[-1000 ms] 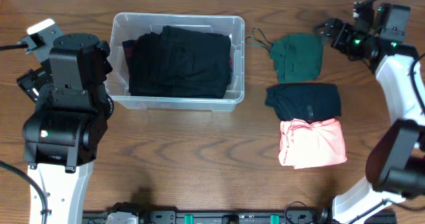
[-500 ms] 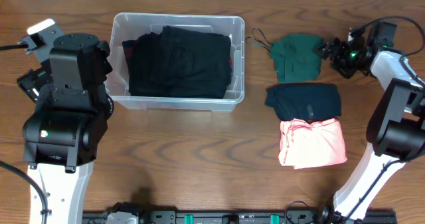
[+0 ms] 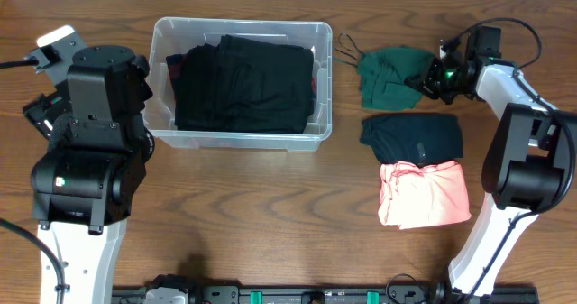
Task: Pack container
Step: 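Reach the right gripper to the dark green cloth and grasp it, then carry the green cloth with the right gripper into the bin and release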
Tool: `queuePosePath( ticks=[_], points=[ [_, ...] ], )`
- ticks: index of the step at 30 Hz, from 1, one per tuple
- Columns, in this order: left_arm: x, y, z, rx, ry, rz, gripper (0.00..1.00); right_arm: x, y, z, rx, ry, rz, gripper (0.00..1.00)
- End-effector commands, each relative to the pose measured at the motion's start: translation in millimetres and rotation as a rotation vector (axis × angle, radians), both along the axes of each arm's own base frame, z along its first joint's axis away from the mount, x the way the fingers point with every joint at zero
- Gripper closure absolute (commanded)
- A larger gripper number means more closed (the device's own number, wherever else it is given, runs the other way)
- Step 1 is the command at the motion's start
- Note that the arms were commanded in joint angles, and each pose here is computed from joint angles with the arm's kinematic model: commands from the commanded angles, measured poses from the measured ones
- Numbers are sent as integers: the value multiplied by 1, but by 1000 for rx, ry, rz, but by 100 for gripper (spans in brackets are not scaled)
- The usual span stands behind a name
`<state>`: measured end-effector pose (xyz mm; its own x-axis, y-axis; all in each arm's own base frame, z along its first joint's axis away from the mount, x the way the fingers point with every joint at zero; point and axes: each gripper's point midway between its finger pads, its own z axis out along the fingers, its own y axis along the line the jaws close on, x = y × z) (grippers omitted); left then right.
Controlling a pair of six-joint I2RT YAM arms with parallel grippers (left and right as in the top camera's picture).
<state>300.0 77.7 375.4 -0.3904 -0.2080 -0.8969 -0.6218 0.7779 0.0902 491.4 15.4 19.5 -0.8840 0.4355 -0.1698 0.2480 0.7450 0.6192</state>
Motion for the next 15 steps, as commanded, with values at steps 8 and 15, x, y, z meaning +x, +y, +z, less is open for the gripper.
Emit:
queuePosePath(
  ticks=[8, 15],
  points=[
    [-2, 4, 5, 16, -7, 20, 2, -12, 78, 212, 340, -427, 252, 99],
    [-2, 4, 5, 16, -8, 20, 2, -34, 154, 296, 404, -623, 400, 99]
  ],
)
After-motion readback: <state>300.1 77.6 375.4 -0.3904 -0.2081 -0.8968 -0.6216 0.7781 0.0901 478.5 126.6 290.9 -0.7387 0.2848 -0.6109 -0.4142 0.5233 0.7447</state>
